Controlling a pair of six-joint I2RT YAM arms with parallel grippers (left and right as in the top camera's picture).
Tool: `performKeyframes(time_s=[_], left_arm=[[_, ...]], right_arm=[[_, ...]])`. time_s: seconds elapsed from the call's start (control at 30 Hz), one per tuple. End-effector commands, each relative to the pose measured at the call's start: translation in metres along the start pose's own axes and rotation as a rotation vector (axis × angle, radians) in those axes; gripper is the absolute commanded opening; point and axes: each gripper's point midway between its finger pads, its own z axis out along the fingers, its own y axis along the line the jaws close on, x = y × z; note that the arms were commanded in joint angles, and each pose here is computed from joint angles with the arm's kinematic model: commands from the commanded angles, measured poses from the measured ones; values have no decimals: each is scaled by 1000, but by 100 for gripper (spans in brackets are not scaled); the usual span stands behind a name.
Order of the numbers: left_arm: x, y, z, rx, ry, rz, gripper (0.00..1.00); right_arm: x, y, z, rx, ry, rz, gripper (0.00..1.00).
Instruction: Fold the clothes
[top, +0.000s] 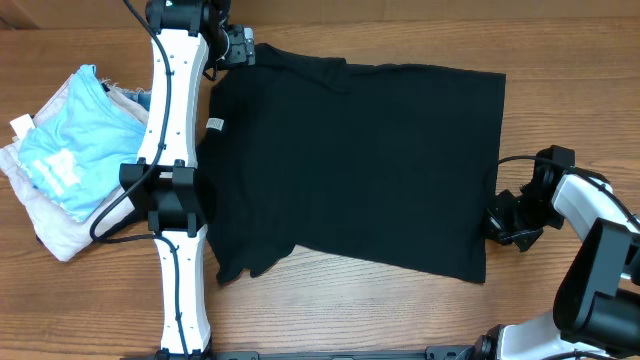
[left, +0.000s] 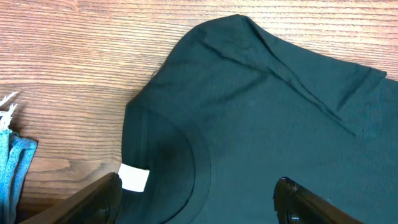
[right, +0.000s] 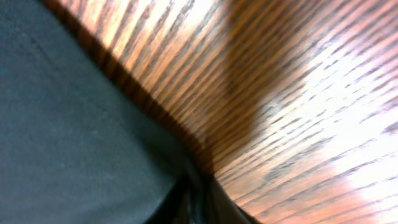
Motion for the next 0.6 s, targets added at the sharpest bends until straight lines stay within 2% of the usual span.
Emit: performKeyframes(time_s=[0.0, 0.1, 0.27, 0.33, 0.37, 0.43, 0.5, 0.57], left_arm=[[-6, -6, -11, 22, -29, 44, 79], [-6, -6, -11, 23, -29, 45, 79], [-2, -5, -11, 21, -11, 46, 80], [1, -5, -11, 19, 0, 52, 80], [3, -5, -11, 19, 6, 63, 80], [7, -4, -11, 16, 23, 83, 77], [15, -2, -14, 10, 54, 96, 70], [22, 0, -29, 2, 79, 118, 58]], right_arm=[[-24, -44, 3, 213, -132, 112, 4], [-56, -51, -8, 242, -263, 135, 4], [-107, -45, -35, 174, -437, 188, 4], [-117, -46, -45, 159, -464, 210, 4], [-120, -44, -48, 141, -460, 210, 12], [-120, -33, -55, 84, -425, 170, 43], [-118, -19, -65, 4, -387, 156, 66], [-116, -9, -80, -81, -359, 163, 71]])
